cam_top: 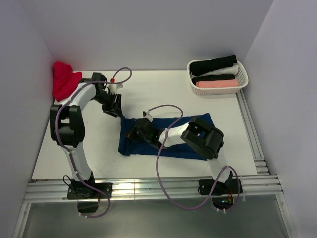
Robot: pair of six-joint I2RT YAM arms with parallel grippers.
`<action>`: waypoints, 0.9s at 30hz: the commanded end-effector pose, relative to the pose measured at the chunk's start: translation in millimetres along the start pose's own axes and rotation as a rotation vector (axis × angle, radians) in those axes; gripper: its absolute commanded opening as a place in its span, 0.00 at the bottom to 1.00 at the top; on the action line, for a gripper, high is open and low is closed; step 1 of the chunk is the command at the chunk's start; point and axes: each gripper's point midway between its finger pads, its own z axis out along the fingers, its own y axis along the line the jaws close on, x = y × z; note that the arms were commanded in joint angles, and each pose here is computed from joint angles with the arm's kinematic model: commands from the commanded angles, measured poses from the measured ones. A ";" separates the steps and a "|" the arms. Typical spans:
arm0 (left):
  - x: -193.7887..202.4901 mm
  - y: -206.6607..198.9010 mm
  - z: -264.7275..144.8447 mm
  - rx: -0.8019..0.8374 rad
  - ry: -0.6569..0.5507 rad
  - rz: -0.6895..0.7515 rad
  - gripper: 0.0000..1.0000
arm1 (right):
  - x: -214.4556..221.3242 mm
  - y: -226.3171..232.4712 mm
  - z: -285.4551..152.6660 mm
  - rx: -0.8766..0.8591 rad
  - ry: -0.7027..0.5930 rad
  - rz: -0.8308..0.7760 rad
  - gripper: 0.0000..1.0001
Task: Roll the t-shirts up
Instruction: Roll the tshirt
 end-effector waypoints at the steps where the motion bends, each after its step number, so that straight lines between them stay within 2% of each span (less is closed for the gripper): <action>1: 0.9 -14.0 -9.6 0.062 -0.039 0.049 0.50 | -19.9 38.5 -13.5 -0.111 -0.049 0.039 0.00; 11: 31.7 -10.3 15.8 0.120 0.011 0.011 0.50 | -20.4 21.5 -16.7 -0.075 -0.058 0.054 0.00; 18: 34.0 -10.9 28.2 0.164 0.015 -0.009 0.52 | -19.4 10.9 -16.0 -0.039 -0.061 0.050 0.00; 23: 35.9 -5.3 42.7 0.178 0.021 -0.036 0.57 | -17.8 3.2 -14.1 -0.017 -0.060 0.046 0.00; 27: 38.9 0.2 54.9 0.184 0.037 -0.066 0.56 | -16.2 -2.2 -14.7 -0.011 -0.061 0.054 0.00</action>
